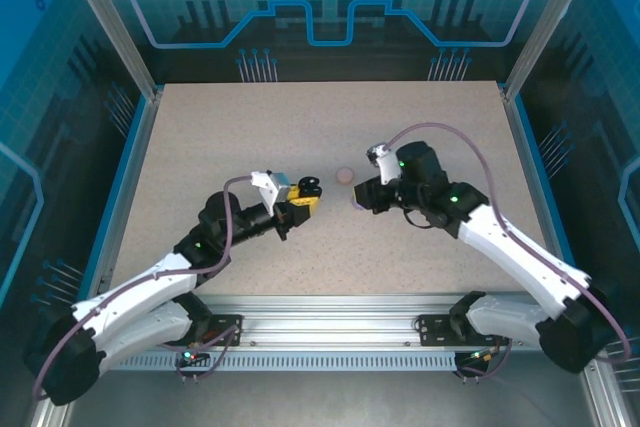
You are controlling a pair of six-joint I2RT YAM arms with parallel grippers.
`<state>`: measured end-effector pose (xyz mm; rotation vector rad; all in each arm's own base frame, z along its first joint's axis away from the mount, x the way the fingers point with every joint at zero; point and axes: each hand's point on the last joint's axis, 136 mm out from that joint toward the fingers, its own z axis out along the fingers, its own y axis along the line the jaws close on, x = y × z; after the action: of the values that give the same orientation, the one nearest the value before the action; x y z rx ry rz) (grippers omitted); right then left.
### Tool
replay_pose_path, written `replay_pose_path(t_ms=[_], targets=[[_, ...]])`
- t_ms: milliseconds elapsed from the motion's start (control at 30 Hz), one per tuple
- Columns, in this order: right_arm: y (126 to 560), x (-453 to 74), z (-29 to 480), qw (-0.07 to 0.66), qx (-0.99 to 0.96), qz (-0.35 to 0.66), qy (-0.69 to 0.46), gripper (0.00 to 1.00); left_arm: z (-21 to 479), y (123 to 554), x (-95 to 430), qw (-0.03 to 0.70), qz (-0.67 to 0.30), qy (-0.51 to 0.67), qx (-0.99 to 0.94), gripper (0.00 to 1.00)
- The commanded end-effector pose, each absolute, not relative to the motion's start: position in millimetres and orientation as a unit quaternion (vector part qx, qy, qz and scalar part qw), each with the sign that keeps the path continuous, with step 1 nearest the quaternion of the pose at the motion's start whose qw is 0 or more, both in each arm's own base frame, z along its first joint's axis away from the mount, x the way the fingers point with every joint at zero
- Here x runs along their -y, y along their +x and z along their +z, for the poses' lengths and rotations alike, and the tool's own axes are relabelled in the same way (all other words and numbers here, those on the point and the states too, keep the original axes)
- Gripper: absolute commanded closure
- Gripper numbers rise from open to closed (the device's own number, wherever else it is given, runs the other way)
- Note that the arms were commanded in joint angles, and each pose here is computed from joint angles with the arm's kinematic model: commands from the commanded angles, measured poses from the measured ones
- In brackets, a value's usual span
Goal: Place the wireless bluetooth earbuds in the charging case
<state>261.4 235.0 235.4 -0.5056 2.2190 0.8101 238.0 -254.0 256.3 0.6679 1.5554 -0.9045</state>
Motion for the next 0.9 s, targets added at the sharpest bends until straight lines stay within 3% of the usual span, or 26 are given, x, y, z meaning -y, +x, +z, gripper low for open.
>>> replay_pose_path(t_ms=[0,267,867], targets=[[253,-243,283,0.405,-0.806,0.381,-0.204,0.79,278,239,266,0.603,-0.411,0.284,-0.622,1.00],[235,-243,344,0.460,-0.743,0.440,-0.209,0.78,292,251,291,0.622,-0.427,0.286,-0.591,1.00],[229,-265,340,0.499,-0.702,0.453,-0.230,0.78,304,242,308,0.632,-0.442,0.303,-0.559,1.00]])
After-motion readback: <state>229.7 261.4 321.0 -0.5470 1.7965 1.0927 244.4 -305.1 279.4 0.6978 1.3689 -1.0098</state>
